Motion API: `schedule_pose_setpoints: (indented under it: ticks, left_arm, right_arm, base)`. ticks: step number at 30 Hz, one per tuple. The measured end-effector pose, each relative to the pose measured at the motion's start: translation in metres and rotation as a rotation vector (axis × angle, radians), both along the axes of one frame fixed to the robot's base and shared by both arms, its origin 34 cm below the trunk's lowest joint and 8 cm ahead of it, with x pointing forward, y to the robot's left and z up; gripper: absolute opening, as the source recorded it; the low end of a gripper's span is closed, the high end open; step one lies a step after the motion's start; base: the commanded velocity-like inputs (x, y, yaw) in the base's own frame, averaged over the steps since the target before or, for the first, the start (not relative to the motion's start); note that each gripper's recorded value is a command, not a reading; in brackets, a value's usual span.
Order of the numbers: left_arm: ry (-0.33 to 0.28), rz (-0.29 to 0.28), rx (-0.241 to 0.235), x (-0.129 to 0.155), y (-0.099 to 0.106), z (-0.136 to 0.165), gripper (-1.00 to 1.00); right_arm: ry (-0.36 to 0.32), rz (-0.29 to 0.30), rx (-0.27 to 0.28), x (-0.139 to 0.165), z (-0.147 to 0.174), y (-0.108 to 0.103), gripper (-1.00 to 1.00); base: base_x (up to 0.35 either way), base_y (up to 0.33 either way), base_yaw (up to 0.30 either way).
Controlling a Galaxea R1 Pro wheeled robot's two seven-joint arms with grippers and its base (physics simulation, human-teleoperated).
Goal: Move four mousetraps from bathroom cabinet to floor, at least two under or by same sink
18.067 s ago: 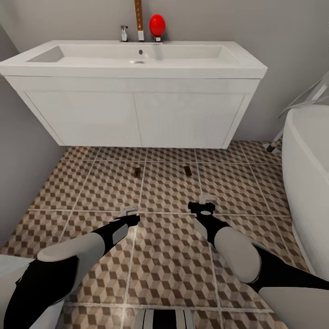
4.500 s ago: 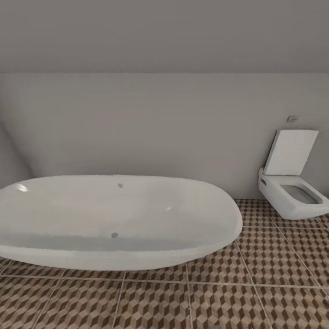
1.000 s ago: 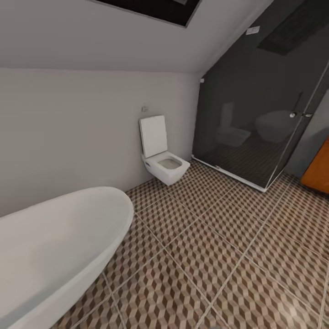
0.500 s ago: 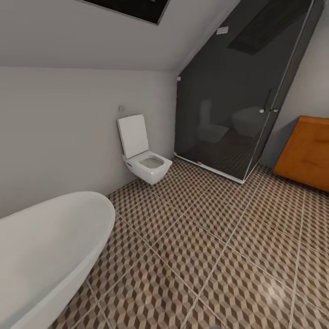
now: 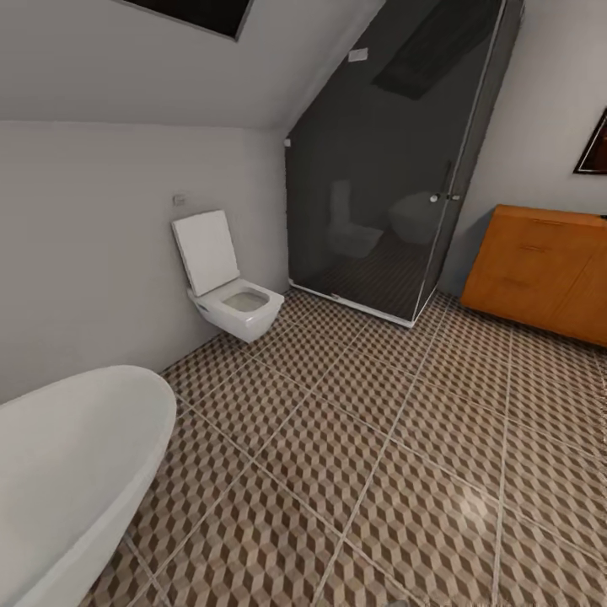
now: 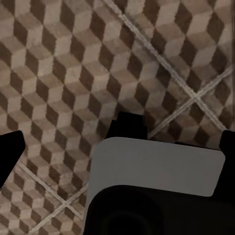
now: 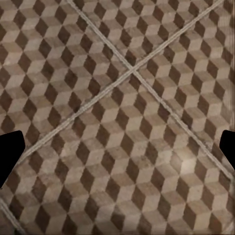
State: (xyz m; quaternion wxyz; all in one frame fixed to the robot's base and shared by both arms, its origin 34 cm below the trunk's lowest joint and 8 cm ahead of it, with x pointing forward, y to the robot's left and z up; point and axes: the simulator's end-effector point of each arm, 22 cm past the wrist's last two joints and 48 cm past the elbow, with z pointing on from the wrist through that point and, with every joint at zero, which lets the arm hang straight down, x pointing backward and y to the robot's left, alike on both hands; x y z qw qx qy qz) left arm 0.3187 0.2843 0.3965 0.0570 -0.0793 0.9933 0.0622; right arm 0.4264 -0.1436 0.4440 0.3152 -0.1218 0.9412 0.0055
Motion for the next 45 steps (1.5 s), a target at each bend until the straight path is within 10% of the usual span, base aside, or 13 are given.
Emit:
schedule_pose_setpoints:
  ticks: [45]
  left_arm:
    - [0.005,0.0,0.008,-0.0014,0.0035,-0.0003,1.0]
  right_arm:
    - [0.003,-0.005,-0.002,-0.0008,-0.001,-0.002,1.0]
  base:
    - [0.0,0.0,-0.279]
